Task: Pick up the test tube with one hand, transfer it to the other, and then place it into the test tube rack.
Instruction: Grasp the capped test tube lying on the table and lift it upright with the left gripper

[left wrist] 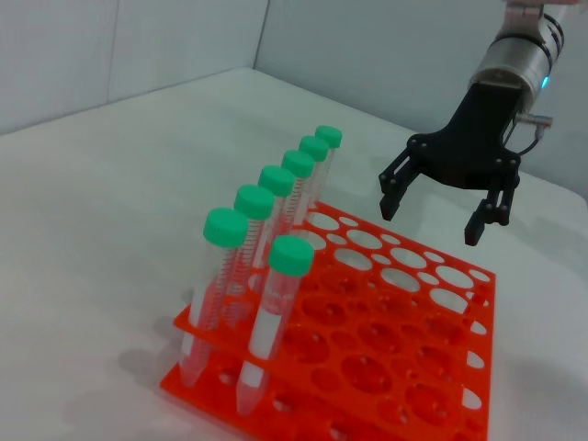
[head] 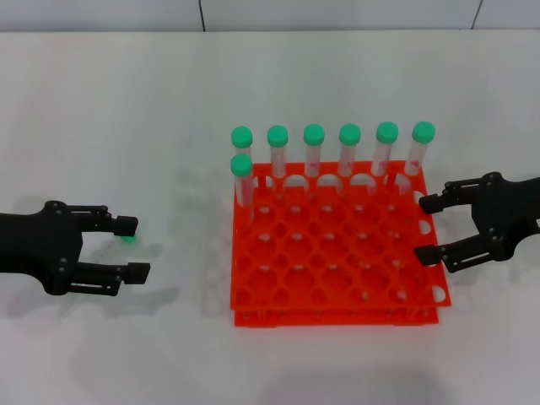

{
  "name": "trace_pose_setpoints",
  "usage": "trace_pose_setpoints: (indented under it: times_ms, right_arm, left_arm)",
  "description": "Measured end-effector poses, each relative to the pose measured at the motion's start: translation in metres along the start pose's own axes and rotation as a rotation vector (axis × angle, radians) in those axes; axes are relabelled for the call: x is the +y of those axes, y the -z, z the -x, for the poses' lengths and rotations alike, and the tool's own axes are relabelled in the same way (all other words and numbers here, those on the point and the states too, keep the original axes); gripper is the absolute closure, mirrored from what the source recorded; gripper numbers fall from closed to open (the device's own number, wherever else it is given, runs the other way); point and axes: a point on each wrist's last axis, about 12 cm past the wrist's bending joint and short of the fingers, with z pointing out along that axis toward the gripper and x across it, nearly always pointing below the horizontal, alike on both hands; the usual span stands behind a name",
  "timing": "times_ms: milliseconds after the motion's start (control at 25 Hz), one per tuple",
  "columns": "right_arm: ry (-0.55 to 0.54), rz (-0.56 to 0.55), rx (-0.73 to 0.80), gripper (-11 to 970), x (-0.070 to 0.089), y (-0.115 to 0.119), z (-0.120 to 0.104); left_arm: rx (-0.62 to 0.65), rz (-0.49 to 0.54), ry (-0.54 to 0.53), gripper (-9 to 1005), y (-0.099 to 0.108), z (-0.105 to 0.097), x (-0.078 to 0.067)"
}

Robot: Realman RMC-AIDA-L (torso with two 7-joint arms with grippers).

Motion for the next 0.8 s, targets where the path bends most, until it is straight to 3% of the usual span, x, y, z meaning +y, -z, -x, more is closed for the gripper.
trace_pose_setpoints:
  times_ms: [800]
  right_arm:
    - [0.011, -0.001, -0.001, 130, 0.0003, 0.0002, -0.0007]
  left_arm:
    - [0.005, -0.001, 0.036, 235, 0.0026, 0.0030, -0.0001]
